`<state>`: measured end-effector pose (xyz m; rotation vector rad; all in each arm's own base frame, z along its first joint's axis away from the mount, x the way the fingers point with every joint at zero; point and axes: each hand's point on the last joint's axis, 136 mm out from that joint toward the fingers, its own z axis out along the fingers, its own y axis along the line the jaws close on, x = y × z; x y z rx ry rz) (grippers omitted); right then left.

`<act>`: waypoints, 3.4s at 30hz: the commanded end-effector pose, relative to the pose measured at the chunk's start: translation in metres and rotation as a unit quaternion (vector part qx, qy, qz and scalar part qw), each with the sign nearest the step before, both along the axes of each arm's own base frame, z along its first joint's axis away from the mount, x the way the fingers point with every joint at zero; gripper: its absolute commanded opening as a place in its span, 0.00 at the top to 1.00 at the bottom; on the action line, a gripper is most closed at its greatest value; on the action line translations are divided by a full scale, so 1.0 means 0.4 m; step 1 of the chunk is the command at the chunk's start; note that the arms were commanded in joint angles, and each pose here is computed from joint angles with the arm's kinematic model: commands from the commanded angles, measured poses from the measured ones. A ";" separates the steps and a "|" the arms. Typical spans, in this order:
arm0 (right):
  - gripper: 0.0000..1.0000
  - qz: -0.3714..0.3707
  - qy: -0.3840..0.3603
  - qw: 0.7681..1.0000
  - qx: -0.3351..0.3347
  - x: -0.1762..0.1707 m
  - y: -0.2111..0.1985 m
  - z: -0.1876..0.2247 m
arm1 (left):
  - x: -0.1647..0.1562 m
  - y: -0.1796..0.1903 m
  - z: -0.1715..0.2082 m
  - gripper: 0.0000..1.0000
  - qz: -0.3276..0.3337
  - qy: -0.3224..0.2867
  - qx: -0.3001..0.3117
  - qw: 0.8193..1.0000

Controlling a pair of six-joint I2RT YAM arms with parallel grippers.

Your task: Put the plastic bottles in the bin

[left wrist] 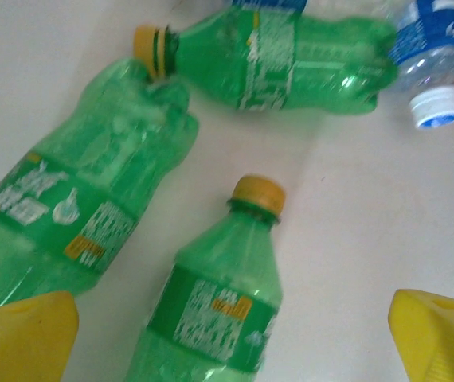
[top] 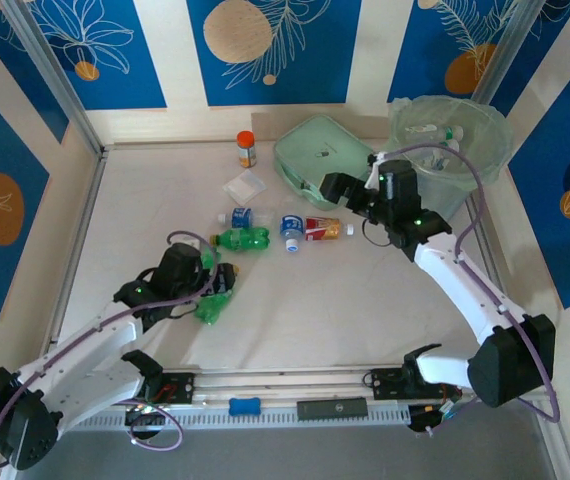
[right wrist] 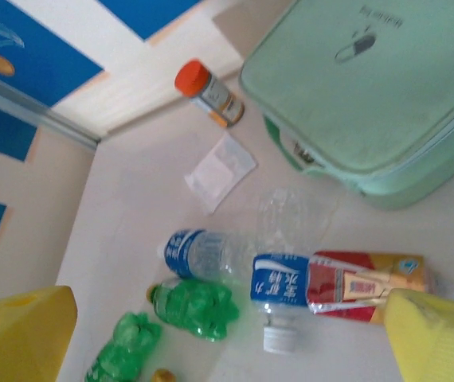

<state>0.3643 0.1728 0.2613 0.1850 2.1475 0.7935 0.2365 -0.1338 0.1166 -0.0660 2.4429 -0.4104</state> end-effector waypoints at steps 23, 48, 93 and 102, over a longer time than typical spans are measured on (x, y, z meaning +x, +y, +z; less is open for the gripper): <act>0.01 0.050 0.042 0.998 -0.016 -0.015 0.171 -0.111 | -0.114 -0.058 -0.191 0.05 -0.111 0.161 0.016 0.981; 0.01 0.059 0.052 0.997 0.009 -0.045 0.161 -0.107 | -0.052 -0.154 -0.072 0.57 -0.121 0.070 -0.050 0.989; 0.36 0.264 0.093 0.949 0.141 -0.148 0.451 -0.136 | 0.079 -0.375 0.211 0.58 -0.222 -0.136 -0.247 0.933; 0.48 0.236 0.073 0.965 0.092 -0.120 0.403 -0.139 | 0.067 -0.355 0.202 0.27 -0.208 -0.129 -0.245 0.938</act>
